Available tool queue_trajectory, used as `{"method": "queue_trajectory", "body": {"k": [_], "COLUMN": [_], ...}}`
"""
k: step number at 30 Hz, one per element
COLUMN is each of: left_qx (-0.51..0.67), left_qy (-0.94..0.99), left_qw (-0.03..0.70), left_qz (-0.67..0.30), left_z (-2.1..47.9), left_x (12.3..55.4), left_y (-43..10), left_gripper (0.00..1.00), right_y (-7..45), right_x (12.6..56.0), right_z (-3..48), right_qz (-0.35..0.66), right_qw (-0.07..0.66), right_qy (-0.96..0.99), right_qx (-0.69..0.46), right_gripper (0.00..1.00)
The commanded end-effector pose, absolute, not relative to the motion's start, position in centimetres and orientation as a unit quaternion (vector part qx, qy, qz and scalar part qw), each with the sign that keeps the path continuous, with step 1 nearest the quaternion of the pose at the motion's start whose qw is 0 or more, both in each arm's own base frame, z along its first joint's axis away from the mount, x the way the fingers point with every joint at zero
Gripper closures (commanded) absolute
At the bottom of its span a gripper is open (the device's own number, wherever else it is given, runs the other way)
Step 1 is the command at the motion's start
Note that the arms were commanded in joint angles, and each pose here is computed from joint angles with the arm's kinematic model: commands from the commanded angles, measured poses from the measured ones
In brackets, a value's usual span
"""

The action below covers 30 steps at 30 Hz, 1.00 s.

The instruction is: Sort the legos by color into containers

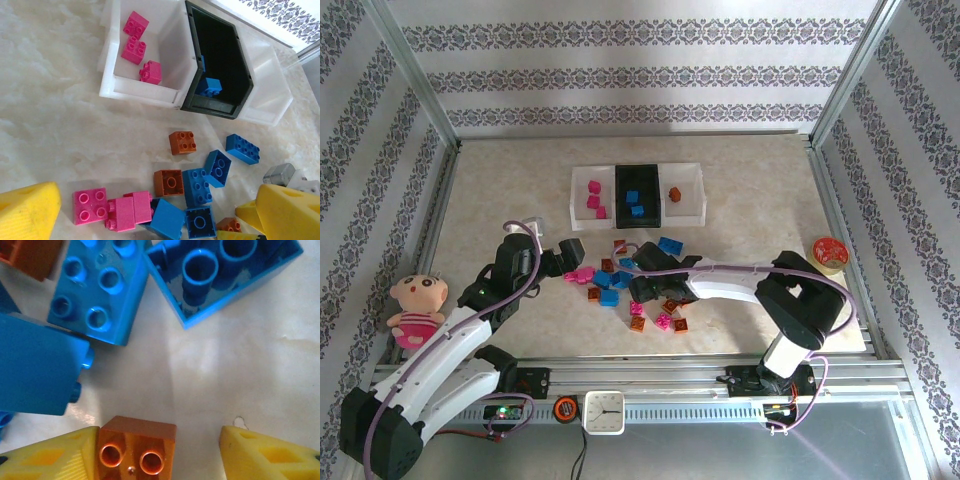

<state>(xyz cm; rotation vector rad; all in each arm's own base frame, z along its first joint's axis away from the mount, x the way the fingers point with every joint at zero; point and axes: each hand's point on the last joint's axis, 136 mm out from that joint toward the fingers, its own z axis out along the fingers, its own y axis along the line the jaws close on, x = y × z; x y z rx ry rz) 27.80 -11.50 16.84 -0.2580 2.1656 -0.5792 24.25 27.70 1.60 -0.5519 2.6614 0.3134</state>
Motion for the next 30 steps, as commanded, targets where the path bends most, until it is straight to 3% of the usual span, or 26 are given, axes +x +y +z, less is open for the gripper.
{"method": "queue_trajectory", "body": {"k": [1, 7, 11, 20, 25, 30], "left_qx": [-0.112, -0.113, -0.110, -0.110, -0.116, -0.116], "left_qy": [0.870, 0.871, 0.872, 0.877, 0.880, 0.884], "left_qw": [0.426, 0.428, 0.427, 0.410, 0.403, 0.394], "left_qz": [-0.220, -0.213, -0.212, -0.224, -0.223, -0.221], "left_z": [16.3, 16.2, 15.9, 14.2, 13.6, 13.2], "left_x": [27.5, 27.5, 27.5, 27.2, 26.9, 26.6], "left_y": [-11.1, -10.8, -10.8, -11.3, -11.2, -11.2], "left_gripper": [0.00, 0.00, 0.00, 0.00, 0.00, 0.00], "right_y": [27.9, 27.3, 26.6, 21.4, 17.9, 16.8], "right_x": [24.0, 24.5, 26.3, 37.1, 43.5, 47.0], "right_z": [1.1, 2.2, 5.9, 15.0, 13.2, 10.2], "right_qz": [0.101, 0.106, 0.134, 0.142, 0.094, 0.044], "right_qw": [0.191, 0.206, 0.246, 0.355, 0.348, 0.320], "right_qy": [0.955, 0.952, 0.941, 0.922, 0.933, 0.945], "right_qx": [-0.204, -0.201, -0.189, -0.067, 0.019, 0.043], "right_gripper": [0.43, 0.66, 0.74, 0.78, 0.77, 0.74]}}
